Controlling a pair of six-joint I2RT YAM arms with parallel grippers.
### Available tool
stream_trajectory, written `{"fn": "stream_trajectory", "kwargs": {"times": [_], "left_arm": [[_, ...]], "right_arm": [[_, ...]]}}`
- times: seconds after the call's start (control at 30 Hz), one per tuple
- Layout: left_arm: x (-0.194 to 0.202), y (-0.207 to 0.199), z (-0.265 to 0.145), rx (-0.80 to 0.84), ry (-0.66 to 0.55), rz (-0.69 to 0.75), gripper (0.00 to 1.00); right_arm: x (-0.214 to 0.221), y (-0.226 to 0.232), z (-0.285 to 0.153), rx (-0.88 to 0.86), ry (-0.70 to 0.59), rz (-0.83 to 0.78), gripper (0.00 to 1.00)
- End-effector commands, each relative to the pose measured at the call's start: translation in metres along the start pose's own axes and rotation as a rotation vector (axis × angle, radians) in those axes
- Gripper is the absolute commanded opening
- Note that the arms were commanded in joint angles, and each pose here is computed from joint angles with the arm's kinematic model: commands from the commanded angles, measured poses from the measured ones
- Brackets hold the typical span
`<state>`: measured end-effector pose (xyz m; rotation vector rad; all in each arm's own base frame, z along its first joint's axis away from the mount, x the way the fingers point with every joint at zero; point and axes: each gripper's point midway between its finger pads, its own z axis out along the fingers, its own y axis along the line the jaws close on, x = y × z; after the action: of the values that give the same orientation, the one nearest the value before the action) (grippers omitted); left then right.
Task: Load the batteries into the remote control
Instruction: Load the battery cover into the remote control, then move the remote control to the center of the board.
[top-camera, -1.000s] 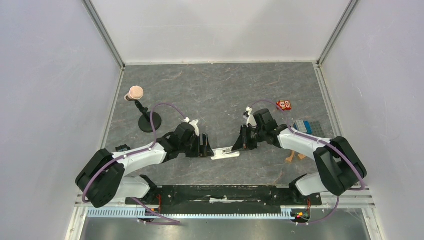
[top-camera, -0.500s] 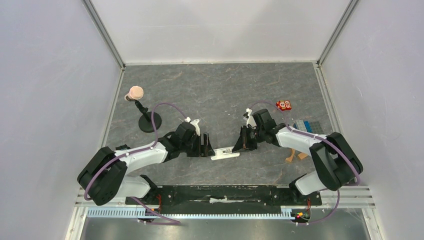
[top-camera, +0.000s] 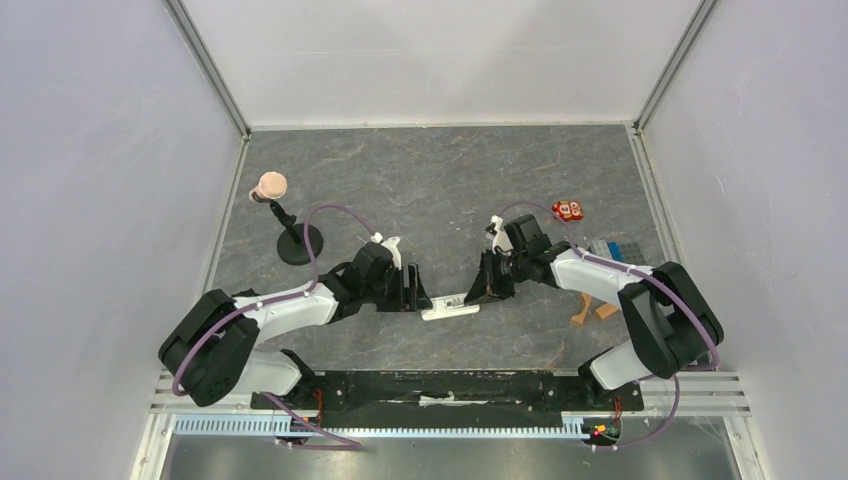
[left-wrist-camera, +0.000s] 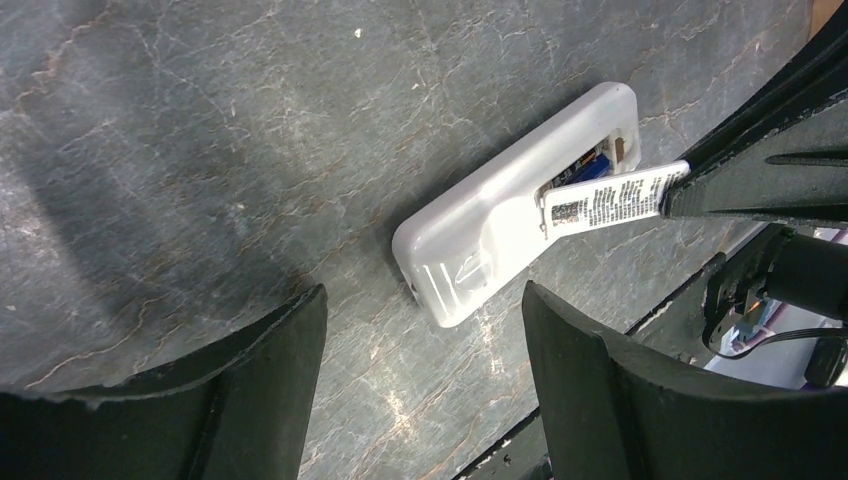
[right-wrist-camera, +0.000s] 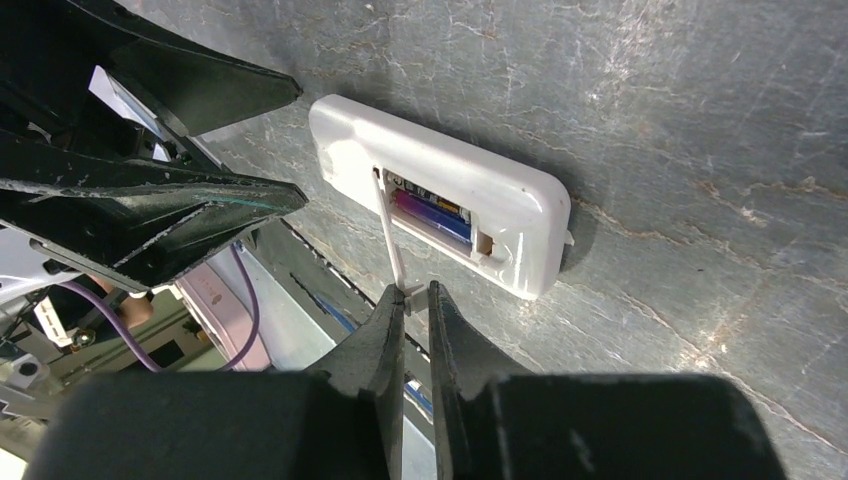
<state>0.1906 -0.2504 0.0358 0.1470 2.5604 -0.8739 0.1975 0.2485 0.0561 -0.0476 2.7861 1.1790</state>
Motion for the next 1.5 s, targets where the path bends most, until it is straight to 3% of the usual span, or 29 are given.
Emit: {"fn": "stream_trajectory", "kwargs": {"times": [0.0, 0.57, 0.97, 1.27, 1.47], "left_arm": [[-0.010, -0.007, 0.004, 0.011, -0.024, -0.014, 0.77], [-0.006, -0.009, 0.004, 0.025, -0.015, -0.034, 0.74], [0.008, -0.010, -0.005, 0.012, 0.016, -0.171, 0.70], [0.009, -0.029, 0.009, 0.050, 0.033, -0.155, 0.55], [-0.001, -0.029, 0.014, 0.035, 0.005, -0.142, 0.52]], "right_arm": [[-0.005, 0.010, -0.003, -0.027, 0.013, 0.010, 0.00], [-0.004, 0.007, 0.003, -0.031, 0.036, 0.007, 0.00], [-0.006, 0.007, 0.002, -0.022, 0.030, -0.014, 0.00], [-0.008, 0.007, 0.000, -0.020, 0.020, -0.018, 0.00], [-0.007, 0.007, 0.000, -0.018, 0.019, -0.026, 0.00]]}}
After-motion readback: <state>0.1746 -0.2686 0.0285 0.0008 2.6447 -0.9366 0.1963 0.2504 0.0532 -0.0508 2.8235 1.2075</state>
